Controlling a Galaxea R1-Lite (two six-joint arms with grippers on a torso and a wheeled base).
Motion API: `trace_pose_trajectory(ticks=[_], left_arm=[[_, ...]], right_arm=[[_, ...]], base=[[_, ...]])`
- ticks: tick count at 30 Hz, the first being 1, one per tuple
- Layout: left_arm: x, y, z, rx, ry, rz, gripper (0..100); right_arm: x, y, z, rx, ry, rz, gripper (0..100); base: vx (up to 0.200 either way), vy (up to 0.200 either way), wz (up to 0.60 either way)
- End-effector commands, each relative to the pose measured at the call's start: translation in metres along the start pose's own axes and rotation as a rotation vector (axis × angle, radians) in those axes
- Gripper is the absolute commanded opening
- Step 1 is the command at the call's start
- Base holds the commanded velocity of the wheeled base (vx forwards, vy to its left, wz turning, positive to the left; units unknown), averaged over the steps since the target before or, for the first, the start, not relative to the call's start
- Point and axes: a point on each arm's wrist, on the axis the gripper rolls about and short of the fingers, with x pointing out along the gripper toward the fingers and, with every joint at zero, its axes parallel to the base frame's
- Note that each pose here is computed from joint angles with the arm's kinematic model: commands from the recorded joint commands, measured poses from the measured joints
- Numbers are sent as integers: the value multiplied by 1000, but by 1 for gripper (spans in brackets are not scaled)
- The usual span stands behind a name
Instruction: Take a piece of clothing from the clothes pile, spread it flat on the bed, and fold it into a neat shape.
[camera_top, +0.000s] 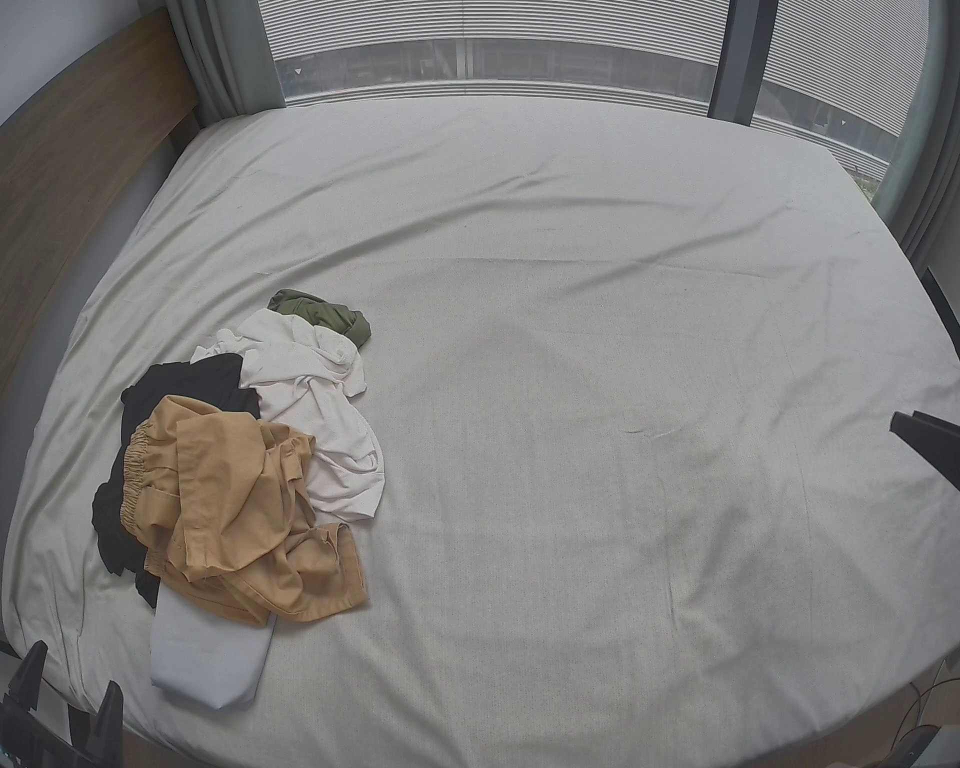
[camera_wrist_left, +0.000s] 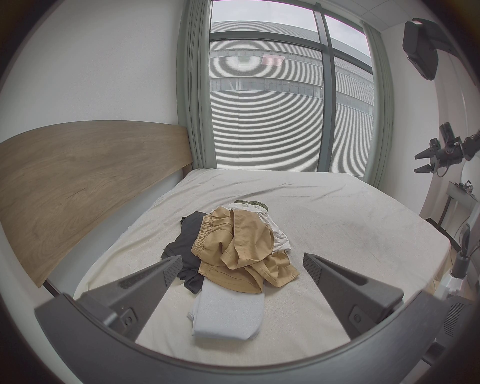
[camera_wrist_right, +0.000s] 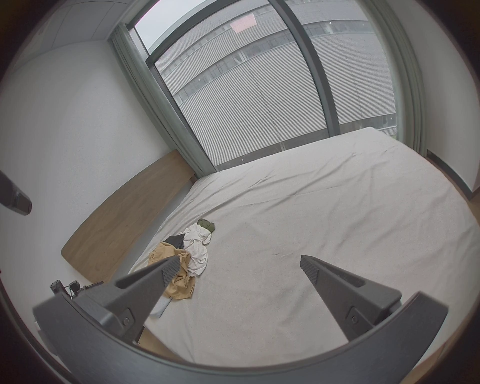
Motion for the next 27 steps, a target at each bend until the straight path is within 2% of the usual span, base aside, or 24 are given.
trace_pose_trajectory(ticks=[1,17,27], left_arm=[[0,0,-5,0,1,0,100],[0,0,-5,-2,1,0,100],[0,0,-5,-3,1,-1,100]], right_arm=[[30,-2,0,7,56,22,100],[85,17,-8,19,181,144,100],[132,43,-24,30,313,231,100]], base=[[0,0,0],[0,0,0],[0,0,0]])
